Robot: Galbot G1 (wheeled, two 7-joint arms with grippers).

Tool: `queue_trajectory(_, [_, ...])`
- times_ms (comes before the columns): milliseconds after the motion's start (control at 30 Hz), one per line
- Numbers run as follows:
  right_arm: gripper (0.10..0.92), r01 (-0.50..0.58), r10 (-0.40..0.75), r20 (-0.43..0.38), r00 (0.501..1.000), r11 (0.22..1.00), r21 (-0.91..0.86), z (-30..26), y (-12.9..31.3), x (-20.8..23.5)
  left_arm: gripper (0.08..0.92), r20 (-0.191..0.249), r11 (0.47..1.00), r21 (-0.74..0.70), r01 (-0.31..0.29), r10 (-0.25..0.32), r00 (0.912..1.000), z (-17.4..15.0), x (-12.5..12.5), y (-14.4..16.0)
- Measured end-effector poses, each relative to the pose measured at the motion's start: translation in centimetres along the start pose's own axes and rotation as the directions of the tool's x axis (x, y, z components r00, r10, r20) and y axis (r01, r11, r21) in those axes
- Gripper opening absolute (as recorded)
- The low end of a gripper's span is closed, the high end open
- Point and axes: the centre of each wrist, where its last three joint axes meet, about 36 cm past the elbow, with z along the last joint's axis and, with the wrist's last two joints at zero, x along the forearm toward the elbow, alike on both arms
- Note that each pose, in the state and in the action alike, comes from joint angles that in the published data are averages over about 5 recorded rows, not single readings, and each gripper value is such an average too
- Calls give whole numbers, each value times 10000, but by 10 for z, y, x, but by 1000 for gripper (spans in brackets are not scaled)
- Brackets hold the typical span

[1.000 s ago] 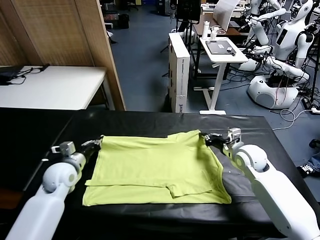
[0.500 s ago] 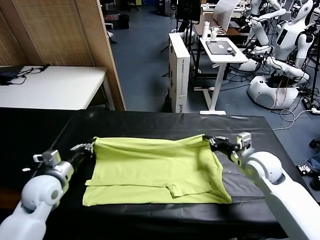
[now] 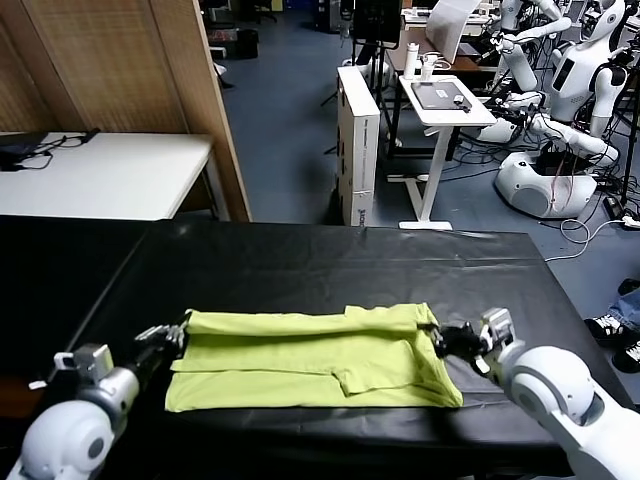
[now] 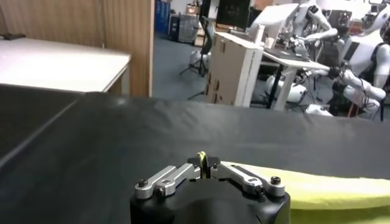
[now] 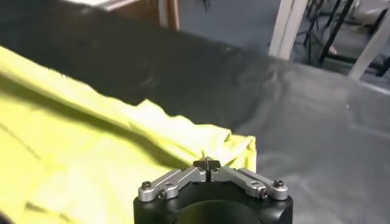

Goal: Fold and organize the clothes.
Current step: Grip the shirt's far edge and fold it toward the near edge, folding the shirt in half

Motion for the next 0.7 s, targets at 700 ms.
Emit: queue_trajectory(700, [408,274,-277,-144,9995,9995,-143,-1,3,7,353,-1376,9974,-27,717,-713,9879,48,32,-9])
